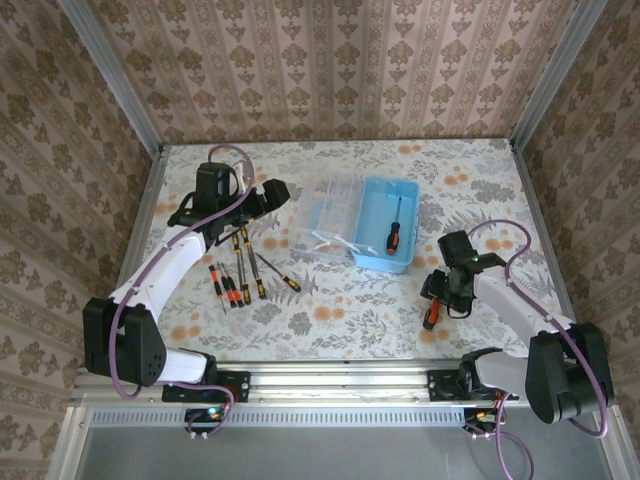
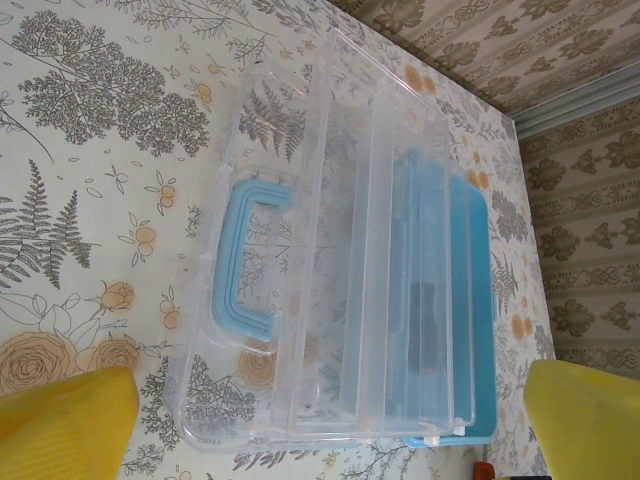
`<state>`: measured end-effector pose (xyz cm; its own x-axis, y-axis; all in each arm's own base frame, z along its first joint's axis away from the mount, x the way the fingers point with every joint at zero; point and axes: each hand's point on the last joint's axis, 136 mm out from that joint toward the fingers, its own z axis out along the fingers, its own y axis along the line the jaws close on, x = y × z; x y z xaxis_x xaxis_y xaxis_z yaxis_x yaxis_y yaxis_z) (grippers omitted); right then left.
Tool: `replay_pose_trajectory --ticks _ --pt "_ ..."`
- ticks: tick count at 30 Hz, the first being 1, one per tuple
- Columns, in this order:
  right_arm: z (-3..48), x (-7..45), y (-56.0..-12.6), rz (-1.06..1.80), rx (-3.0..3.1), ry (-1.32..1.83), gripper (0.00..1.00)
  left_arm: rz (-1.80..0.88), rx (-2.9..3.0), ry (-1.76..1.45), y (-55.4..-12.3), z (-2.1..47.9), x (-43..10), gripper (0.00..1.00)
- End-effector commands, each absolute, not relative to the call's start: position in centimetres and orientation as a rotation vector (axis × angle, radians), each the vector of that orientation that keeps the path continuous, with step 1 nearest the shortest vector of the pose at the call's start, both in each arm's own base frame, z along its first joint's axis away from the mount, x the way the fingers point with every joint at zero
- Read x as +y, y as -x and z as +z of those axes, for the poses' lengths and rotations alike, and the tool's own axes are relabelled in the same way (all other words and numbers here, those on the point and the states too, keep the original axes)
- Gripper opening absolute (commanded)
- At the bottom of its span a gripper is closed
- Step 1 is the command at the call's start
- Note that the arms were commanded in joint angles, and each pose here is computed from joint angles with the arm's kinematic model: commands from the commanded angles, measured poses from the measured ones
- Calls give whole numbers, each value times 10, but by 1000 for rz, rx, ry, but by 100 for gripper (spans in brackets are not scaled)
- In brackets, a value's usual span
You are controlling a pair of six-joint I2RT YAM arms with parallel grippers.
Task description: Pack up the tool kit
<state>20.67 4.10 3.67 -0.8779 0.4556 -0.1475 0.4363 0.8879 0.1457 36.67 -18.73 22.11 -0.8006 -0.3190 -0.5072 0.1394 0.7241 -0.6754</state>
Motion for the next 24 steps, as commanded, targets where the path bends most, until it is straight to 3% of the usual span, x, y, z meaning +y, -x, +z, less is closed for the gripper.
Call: replay_pose_trajectory --ticks 1,3,10,14,24 --pt "28 45 -204 203 2882 -741 54 -986 2267 133 -368 240 -186 100" --pt "23 47 -204 224 2885 -739 47 -992 2265 131 -367 242 -187 100" --pt "15 55 -205 267 2913 -734 37 -1001 2267 135 -368 240 -187 100" --pt "17 56 -211 269 2918 -711 20 -1003 2270 134 -368 239 -188 100" --pt "48 48 -234 212 2836 -640 15 -978 2265 135 -368 240 -184 100"
